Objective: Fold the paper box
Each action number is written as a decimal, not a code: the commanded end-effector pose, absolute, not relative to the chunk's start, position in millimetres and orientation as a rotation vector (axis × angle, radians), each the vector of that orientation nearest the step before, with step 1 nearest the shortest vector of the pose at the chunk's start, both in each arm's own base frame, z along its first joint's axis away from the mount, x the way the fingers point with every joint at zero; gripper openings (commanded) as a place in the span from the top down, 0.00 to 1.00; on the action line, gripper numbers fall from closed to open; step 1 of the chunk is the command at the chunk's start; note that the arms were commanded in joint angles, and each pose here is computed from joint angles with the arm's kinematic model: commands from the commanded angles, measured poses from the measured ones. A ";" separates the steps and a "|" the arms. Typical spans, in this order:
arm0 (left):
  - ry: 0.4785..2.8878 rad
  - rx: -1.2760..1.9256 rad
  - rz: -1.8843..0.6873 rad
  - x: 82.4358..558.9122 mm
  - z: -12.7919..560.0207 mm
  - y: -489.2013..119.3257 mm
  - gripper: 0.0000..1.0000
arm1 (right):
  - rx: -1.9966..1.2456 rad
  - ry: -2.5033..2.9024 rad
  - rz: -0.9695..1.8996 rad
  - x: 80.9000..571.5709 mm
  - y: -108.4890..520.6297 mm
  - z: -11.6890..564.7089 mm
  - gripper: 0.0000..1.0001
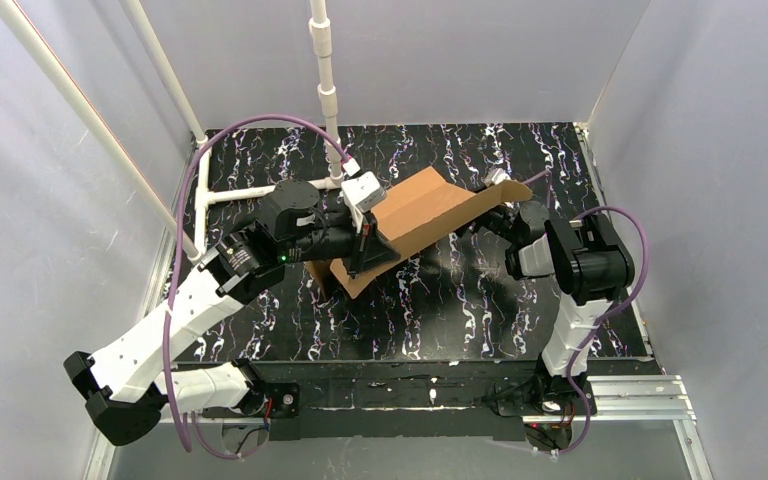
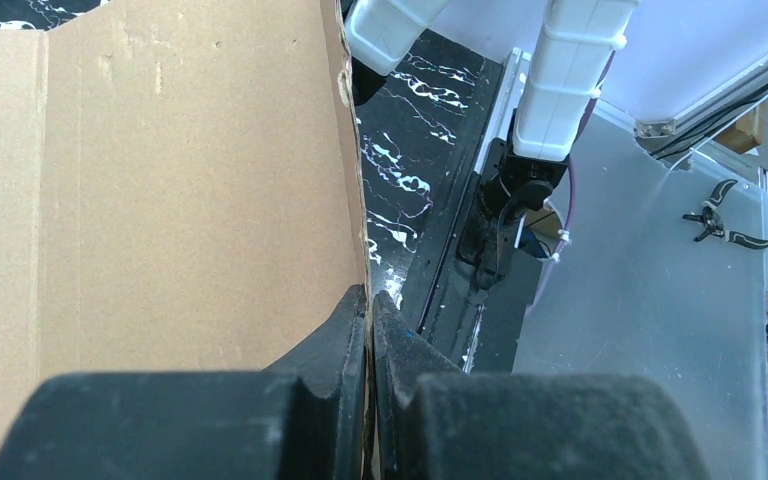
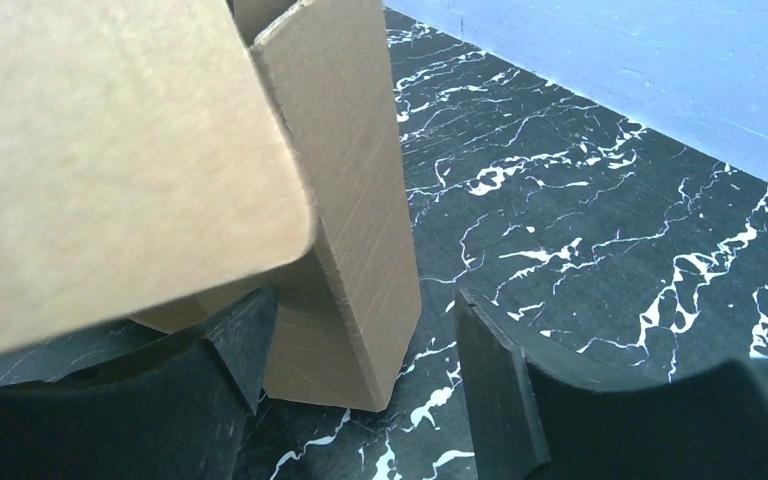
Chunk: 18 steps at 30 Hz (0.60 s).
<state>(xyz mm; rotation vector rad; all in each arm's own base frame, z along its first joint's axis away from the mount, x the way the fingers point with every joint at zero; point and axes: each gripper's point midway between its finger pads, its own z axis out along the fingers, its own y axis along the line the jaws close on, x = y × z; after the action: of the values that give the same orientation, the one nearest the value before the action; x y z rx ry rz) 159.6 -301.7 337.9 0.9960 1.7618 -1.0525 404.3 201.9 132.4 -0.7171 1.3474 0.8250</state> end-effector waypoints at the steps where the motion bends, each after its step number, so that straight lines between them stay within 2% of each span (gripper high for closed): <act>1: 1.699 1.025 -1.133 150.7 357.0 -300.5 1.00 | -0.776 1.073 0.744 410.1 205.0 189.2 0.25; 10: 1.706 1.018 -1.205 153.1 362.8 -301.3 1.00 | -0.812 1.018 0.798 410.7 213.6 199.2 0.23; 18: 1.712 1.025 -1.220 154.1 364.7 -302.8 1.00 | -0.897 1.001 0.884 395.6 222.7 202.2 0.13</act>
<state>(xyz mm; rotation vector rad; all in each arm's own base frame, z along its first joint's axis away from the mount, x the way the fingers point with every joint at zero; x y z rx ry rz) 166.7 -302.0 340.5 0.9836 1.7946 -1.1511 408.0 217.4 140.0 -0.7654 1.3254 0.9645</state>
